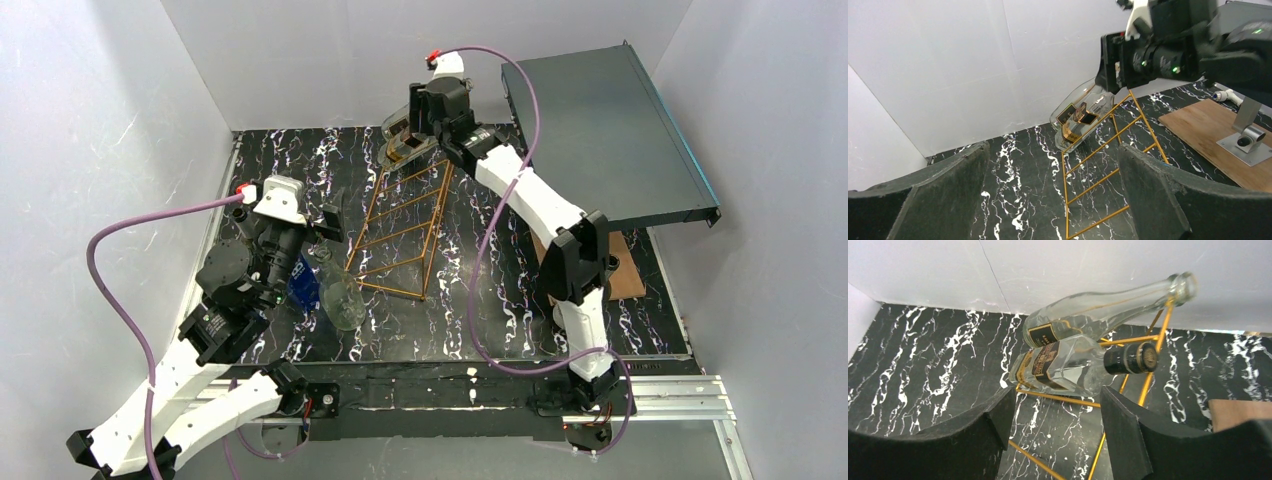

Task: Put the wine bottle on the wine rack

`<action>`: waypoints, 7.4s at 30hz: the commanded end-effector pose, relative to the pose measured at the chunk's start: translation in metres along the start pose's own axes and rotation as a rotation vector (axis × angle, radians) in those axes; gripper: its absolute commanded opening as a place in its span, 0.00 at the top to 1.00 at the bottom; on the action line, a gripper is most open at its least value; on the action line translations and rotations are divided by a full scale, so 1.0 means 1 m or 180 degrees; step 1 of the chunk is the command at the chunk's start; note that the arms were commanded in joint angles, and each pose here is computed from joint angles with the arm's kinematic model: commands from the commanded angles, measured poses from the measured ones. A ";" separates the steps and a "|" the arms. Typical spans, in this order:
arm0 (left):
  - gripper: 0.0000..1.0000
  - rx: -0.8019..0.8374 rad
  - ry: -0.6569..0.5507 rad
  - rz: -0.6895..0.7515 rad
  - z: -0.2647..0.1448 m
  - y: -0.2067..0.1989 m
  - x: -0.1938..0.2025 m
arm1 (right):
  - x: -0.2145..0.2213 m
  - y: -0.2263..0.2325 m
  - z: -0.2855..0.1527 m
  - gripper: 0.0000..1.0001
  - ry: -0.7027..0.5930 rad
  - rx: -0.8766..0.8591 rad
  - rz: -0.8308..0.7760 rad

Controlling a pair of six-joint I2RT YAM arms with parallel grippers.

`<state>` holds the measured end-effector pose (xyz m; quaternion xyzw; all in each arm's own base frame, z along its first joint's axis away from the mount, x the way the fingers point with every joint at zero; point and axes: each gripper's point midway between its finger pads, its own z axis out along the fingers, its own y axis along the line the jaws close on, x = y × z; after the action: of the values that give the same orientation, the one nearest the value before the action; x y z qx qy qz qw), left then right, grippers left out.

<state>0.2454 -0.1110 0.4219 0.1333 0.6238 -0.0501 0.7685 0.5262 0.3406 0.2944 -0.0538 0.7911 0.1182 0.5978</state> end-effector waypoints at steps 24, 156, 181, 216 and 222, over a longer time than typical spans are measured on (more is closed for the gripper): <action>0.01 -0.0117 -0.0016 0.0026 0.004 0.005 0.000 | -0.024 0.054 -0.255 0.17 0.0241 -0.1846 0.0083; 0.01 -0.0787 -0.0362 -0.0058 -0.026 0.062 -0.022 | -0.069 0.199 -0.297 0.99 -0.0153 -0.2785 0.1623; 0.01 -0.0779 -0.0380 -0.0084 -0.028 0.062 -0.023 | -0.183 0.134 -0.243 0.99 -0.1271 -0.2242 0.1695; 0.01 -0.0752 -0.0424 -0.0137 -0.030 0.062 -0.026 | -0.169 0.080 -0.083 0.99 -0.1537 -0.1196 0.1217; 0.01 -0.0739 -0.0418 -0.0144 -0.029 0.060 -0.025 | -0.157 0.075 -0.071 0.99 -0.1512 -0.1055 0.1070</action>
<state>0.2301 -0.0502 0.4412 0.0407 0.5890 0.0078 0.8071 0.4970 0.4036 0.3404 -0.0385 0.7307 0.2865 0.6185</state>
